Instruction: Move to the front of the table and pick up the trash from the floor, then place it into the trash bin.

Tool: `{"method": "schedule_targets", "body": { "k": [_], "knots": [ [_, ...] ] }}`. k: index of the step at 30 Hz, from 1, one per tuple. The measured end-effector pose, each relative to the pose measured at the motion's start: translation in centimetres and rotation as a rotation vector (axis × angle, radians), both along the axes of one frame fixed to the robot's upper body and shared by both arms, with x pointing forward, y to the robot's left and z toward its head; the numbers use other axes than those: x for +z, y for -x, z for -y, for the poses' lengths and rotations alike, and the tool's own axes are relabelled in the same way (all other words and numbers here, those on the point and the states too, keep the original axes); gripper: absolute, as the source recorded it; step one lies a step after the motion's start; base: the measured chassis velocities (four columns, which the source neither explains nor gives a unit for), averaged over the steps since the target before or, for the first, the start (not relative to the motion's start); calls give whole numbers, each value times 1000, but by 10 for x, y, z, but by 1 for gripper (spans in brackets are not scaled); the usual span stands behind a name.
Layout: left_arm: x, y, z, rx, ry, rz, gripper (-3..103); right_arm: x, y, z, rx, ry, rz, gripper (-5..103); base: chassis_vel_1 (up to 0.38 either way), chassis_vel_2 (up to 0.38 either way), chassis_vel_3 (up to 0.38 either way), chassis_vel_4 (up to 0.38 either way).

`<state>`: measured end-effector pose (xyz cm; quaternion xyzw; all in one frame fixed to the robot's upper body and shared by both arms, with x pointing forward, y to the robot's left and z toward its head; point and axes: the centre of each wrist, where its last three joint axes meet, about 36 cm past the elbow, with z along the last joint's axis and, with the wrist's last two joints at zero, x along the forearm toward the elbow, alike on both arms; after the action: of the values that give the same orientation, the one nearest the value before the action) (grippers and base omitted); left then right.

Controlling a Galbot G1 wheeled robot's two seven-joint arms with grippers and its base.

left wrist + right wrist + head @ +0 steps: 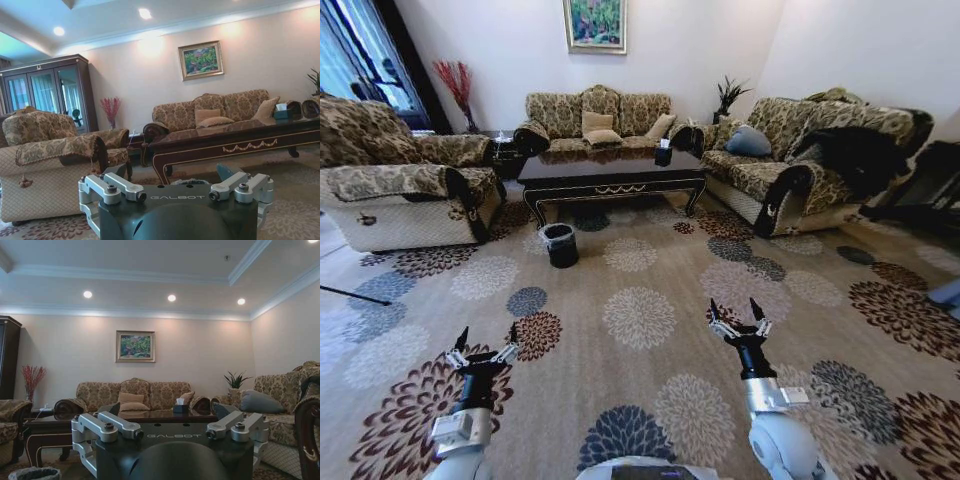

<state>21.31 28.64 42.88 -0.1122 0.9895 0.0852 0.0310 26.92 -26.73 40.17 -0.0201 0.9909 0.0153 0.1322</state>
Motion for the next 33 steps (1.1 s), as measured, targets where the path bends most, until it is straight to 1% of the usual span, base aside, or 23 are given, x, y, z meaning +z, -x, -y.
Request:
{"method": "schedule_targets", "body": {
  "k": [33],
  "knots": [
    [0, 0, 0, 0, 0, 0, 100, 0, 0, 0, 0, 0, 0, 100, 0, 0, 0, 0]
  ]
}}
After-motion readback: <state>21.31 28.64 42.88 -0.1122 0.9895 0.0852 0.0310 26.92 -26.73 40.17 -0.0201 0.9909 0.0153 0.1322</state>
